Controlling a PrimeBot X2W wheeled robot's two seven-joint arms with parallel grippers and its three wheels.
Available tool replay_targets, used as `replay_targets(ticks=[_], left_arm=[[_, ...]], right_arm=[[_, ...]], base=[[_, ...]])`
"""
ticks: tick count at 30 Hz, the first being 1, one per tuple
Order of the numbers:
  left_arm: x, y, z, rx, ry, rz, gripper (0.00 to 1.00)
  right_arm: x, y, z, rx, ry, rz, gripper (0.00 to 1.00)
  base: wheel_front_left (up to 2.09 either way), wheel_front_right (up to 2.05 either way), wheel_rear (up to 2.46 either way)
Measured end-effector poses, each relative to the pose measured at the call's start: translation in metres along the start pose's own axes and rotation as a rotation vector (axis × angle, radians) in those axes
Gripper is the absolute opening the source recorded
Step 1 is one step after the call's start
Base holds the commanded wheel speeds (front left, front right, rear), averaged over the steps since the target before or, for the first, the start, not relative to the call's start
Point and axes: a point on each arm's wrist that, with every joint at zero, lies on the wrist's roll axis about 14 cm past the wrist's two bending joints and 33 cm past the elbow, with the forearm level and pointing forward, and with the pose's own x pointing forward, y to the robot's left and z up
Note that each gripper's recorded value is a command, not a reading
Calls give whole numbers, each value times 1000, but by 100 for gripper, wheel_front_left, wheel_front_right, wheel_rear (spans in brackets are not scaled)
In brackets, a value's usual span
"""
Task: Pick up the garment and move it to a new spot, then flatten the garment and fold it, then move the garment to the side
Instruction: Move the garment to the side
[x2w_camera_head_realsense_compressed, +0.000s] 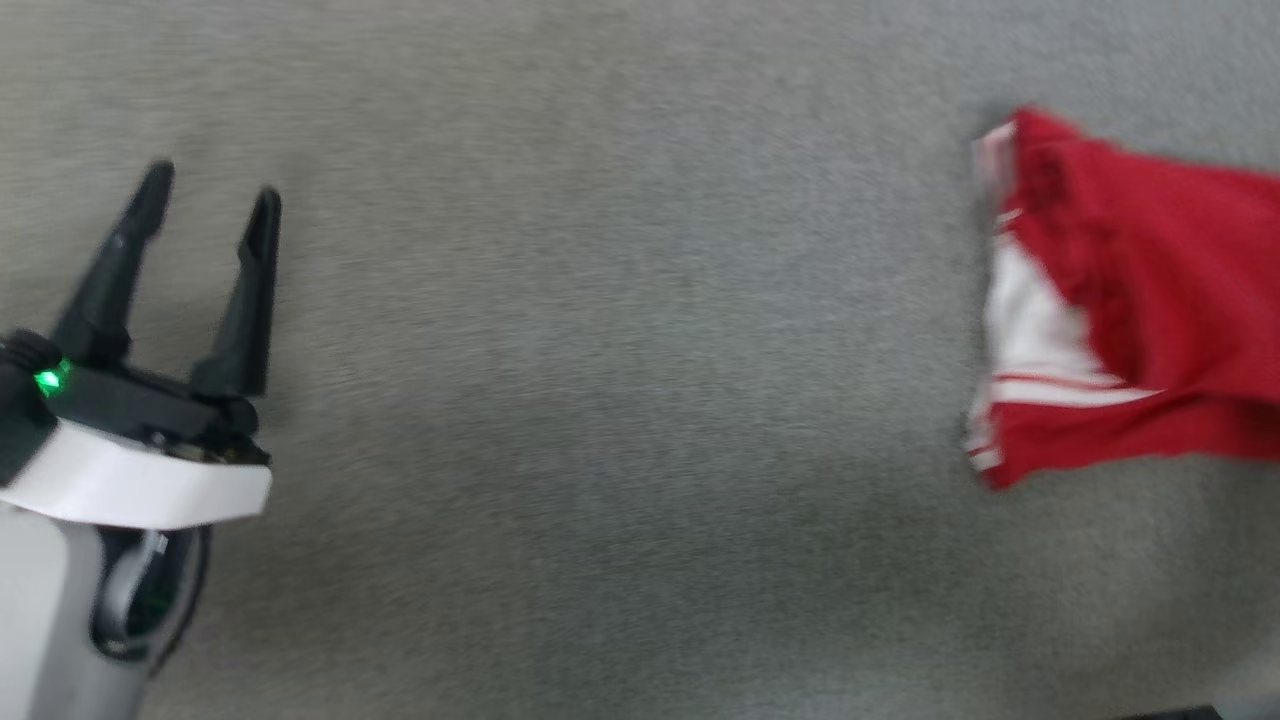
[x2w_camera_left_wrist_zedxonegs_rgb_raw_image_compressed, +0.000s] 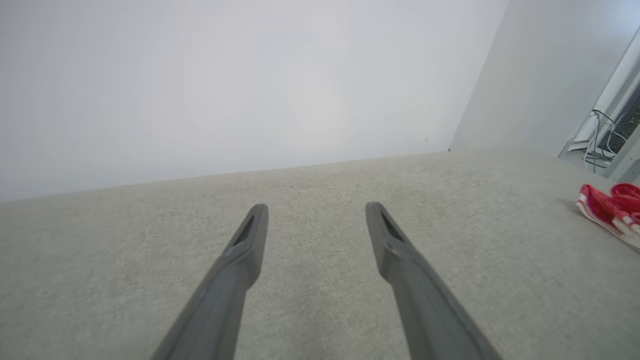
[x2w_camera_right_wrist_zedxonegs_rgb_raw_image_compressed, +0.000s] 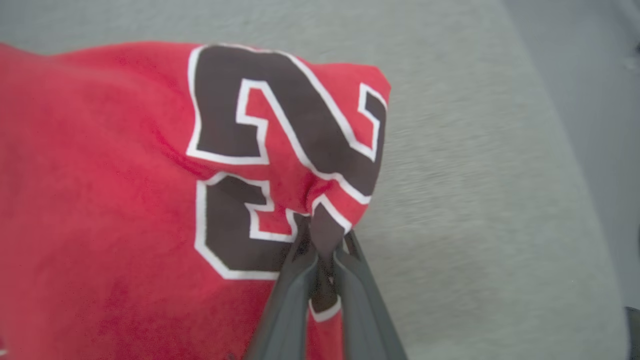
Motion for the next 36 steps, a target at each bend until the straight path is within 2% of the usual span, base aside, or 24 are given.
replay_targets(ticks=[7, 10, 20, 29, 30, 31, 32, 33, 36], left_arm=[[43, -22, -13, 24, -16, -172, 100], [58, -30, -21, 36, -23, -232, 100], [81, -33, -36, 26, -44, -302, 100], [78, -25, -38, 36, -42, -291, 100], [77, -24, -37, 37, -42, -287, 100], [77, -23, -36, 38, -42, -282, 100], [76, -23, -35, 38, -43, -276, 100], [76, -22, -34, 38, -44, -271, 100], [71, -22, -26, 28, -47, -245, 100]], right_arm=[[-10, -85, 19, 77, -146, -269, 0], [-10, -110, 25, 65, -179, -367, 0], [16, -125, 53, -26, -295, -495, 0], [48, -123, 45, -58, -269, -513, 0], [50, -122, 44, -55, -269, -510, 5], [52, -122, 42, -51, -262, -508, 37], [53, -122, 41, -52, -258, -506, 82], [53, -122, 41, -54, -259, -506, 100], [53, -118, 45, -70, -274, -486, 100]], base=[[0, 0, 0], [0, 0, 0], [0, 0, 0], [0, 0, 0], [0, 0, 0], [0, 0, 0], [0, 0, 0], [0, 0, 0], [0, 0, 0]])
